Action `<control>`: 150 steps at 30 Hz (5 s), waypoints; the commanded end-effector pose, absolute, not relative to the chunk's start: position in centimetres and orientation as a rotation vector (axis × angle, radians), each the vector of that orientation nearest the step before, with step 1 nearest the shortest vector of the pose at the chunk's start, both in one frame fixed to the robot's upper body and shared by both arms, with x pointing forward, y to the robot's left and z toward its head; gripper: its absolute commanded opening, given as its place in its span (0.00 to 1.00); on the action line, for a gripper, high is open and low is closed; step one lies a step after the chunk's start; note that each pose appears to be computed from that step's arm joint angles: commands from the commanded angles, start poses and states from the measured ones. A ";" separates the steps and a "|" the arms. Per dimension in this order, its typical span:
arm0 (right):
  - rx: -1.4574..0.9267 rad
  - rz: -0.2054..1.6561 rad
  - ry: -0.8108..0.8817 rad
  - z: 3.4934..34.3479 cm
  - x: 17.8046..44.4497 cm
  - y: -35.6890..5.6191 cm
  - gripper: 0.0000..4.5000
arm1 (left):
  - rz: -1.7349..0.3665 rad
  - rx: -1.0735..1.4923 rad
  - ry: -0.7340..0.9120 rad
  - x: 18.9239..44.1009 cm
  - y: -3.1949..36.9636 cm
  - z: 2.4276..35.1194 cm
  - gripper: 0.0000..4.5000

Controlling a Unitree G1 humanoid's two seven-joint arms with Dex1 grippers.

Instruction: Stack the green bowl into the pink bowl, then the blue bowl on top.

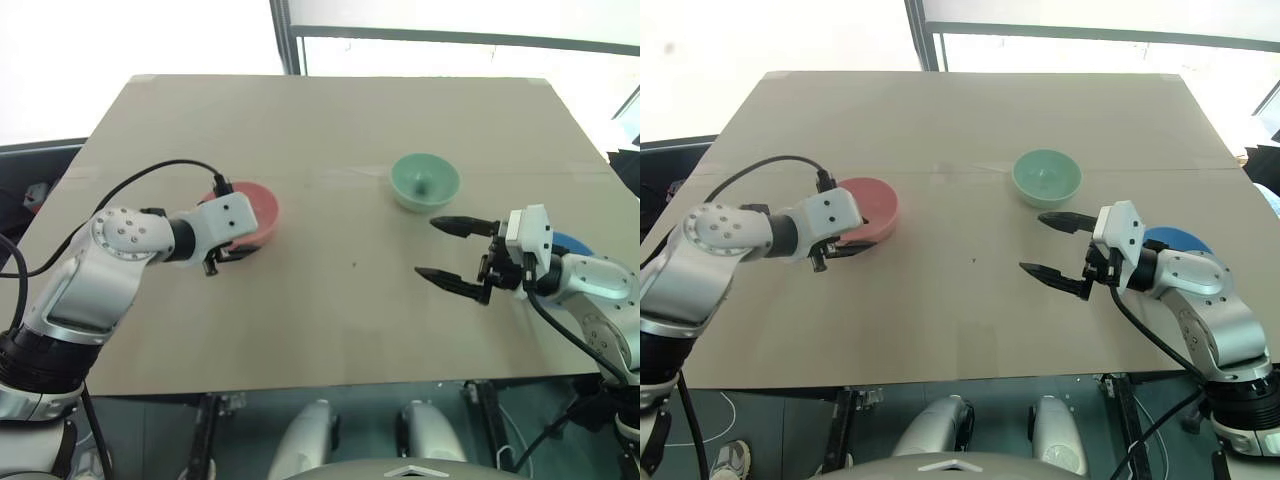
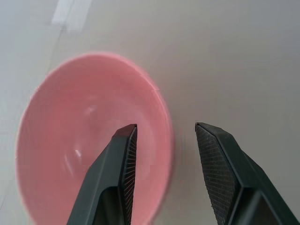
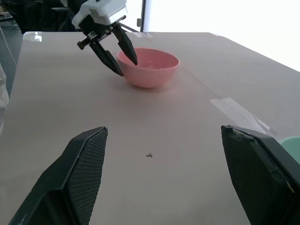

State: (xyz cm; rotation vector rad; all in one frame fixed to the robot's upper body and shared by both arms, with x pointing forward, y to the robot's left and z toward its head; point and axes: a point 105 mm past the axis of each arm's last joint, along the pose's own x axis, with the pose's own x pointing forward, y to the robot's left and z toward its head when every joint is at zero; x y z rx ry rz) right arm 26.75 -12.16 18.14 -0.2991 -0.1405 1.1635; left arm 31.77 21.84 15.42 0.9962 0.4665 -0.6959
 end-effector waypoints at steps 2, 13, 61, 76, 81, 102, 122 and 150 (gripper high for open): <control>-0.319 1.173 -0.187 18.9 26.5 -12.0 0.90 | -0.640 1.054 0.450 32.6 21.5 14.9 0.35; -0.320 1.127 -0.186 19.0 26.5 -12.5 0.90 | -0.773 1.008 0.295 33.4 17.6 16.9 0.01; -1.076 0.904 0.059 14.6 42.9 -11.9 0.47 | -1.029 0.120 -0.085 23.1 18.6 20.1 1.00; -1.009 0.903 -0.154 20.5 41.4 -11.4 0.01 | -0.994 0.101 -0.146 24.0 17.3 18.8 1.00; -0.901 1.060 -0.190 22.6 36.5 -9.7 0.01 | -0.979 0.091 -0.151 24.8 17.7 18.6 1.00; -0.624 1.218 -0.122 21.3 28.6 -5.3 0.51 | -1.065 0.084 -0.126 25.6 18.4 17.3 1.00; -0.376 0.327 0.497 14.9 27.5 -23.7 0.51 | -1.581 0.167 -0.164 25.6 12.1 17.8 1.00; -0.400 1.256 -0.055 21.3 25.4 -4.4 0.02 | -1.184 0.096 -0.115 27.2 15.4 16.2 1.00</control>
